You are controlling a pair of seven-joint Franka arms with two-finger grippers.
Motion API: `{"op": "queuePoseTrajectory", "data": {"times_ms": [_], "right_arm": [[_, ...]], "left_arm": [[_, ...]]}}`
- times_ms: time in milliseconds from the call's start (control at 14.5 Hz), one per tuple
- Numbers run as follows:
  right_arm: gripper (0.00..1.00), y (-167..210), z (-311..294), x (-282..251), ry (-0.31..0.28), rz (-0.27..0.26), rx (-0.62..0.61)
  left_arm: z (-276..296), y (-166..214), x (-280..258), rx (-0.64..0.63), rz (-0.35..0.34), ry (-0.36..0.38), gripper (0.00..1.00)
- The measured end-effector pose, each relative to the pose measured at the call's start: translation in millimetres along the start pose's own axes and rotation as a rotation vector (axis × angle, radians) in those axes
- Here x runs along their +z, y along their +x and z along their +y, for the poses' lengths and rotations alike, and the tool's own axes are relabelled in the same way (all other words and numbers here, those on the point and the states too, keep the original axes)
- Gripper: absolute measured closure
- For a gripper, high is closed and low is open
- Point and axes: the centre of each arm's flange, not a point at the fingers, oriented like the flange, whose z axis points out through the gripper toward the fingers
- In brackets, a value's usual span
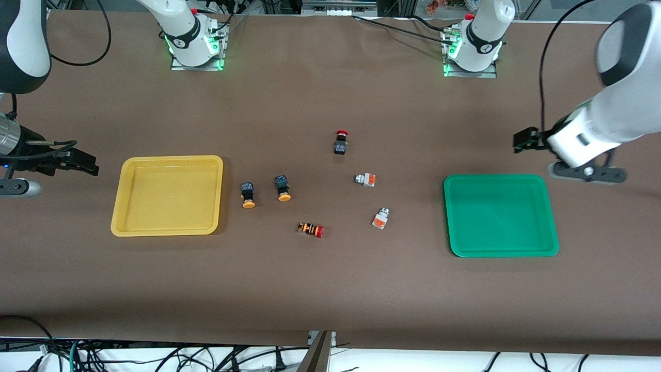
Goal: Place green and yellow buttons in trays
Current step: 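Swing the left gripper over the green tray while the right gripper advances, then grasp a white button with the left gripper while the right gripper reaches yellow buttons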
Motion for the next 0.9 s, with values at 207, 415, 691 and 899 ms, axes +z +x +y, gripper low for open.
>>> {"op": "queuePoseTrajectory", "data": {"times_ms": [207, 415, 691, 899], "right_arm": [[0.00, 0.1, -0.5, 1.5, 0.000, -0.006, 0.001], [0.00, 1.0, -21.5, 1.7, -0.001, -0.006, -0.010], [0.00, -0.6, -91.2, 3.7, -0.006, -0.007, 0.002], [0.00, 3.8, -145.1, 26.3, -0.015, -0.017, -0.002]], "left_arm": [[48.3, 41.9, 52.9, 0.035, 0.016, 0.002, 0.00], [98.8, 80.4, 93.6, 0.032, 0.093, -0.050, 0.00], [174.7, 115.3, 145.1, 0.001, 0.199, -0.069, 0.00], [225.7, 121.4, 182.9, 0.028, 0.247, -0.077, 0.00]]}}
